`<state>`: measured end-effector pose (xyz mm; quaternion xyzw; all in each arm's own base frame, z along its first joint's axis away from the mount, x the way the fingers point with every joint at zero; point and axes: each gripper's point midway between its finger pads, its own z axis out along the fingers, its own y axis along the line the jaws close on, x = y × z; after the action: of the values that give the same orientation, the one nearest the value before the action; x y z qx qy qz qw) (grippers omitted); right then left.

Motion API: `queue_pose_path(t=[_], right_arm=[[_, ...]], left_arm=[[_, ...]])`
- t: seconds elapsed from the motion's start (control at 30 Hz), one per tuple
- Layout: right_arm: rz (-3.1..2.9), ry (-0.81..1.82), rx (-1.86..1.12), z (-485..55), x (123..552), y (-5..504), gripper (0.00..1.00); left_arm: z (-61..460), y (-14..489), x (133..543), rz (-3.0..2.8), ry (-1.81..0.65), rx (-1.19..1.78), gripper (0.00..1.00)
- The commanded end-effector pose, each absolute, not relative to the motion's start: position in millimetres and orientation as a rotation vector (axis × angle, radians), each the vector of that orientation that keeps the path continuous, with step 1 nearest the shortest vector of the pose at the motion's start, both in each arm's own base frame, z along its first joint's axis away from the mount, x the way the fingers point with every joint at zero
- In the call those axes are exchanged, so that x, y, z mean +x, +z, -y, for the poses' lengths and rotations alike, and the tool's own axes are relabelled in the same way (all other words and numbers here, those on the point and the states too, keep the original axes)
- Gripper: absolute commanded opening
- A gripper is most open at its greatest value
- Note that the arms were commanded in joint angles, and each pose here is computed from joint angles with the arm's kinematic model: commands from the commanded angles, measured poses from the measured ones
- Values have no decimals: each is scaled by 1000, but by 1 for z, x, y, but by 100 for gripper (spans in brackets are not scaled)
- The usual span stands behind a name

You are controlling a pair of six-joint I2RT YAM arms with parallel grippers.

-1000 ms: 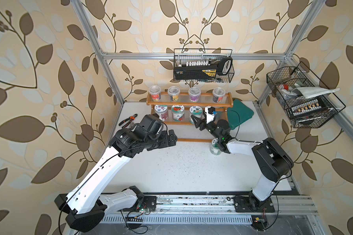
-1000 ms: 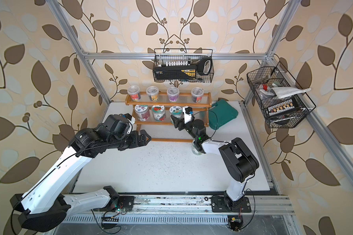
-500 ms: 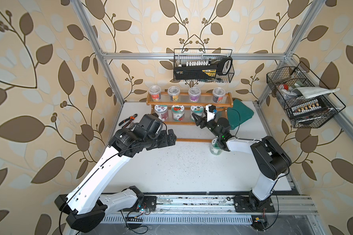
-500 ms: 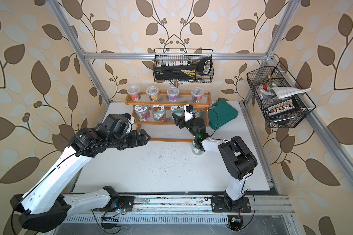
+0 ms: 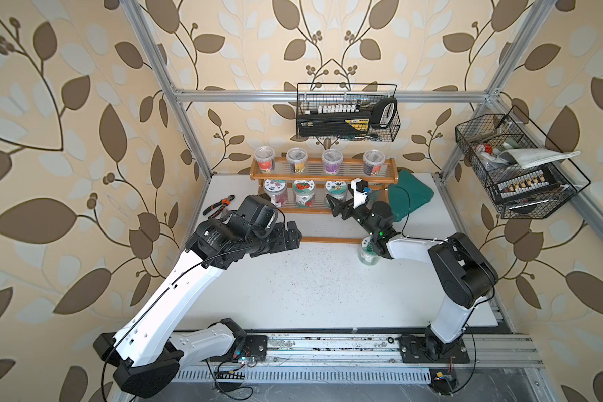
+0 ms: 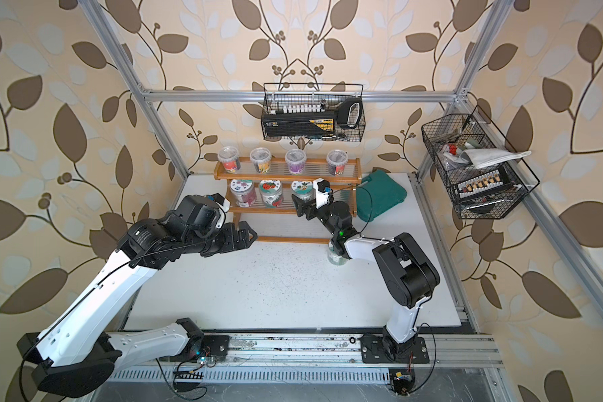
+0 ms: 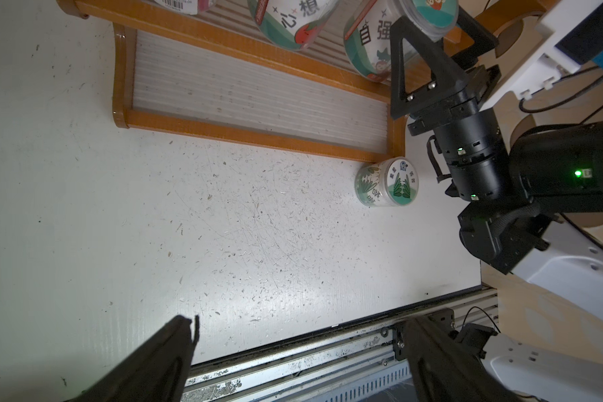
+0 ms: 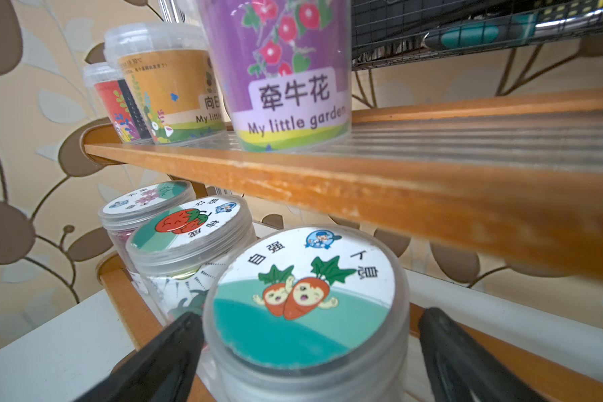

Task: Place the seed container on the shelf
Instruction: Place the seed jar on the shelf.

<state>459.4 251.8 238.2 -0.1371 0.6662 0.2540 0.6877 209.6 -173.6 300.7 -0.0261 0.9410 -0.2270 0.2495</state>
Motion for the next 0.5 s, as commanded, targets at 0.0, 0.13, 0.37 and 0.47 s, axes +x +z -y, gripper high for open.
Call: queue_pose_path(t=[0.0, 0.13, 0.37, 0.47], right_arm=[[-1457, 576, -290, -244, 450, 254, 98], [-1459, 587, -277, -239, 440, 256, 99], [-1502, 613, -256, -228, 418, 262, 99], [-1542, 640, -280, -227, 403, 267, 99]], left_arm=[[172, 304, 206, -2554, -654, -75, 98], [173, 302, 205, -2559, -670, -79, 98], [177, 297, 201, -2571, -704, -82, 98], [179, 296, 199, -2580, -724, -77, 98]])
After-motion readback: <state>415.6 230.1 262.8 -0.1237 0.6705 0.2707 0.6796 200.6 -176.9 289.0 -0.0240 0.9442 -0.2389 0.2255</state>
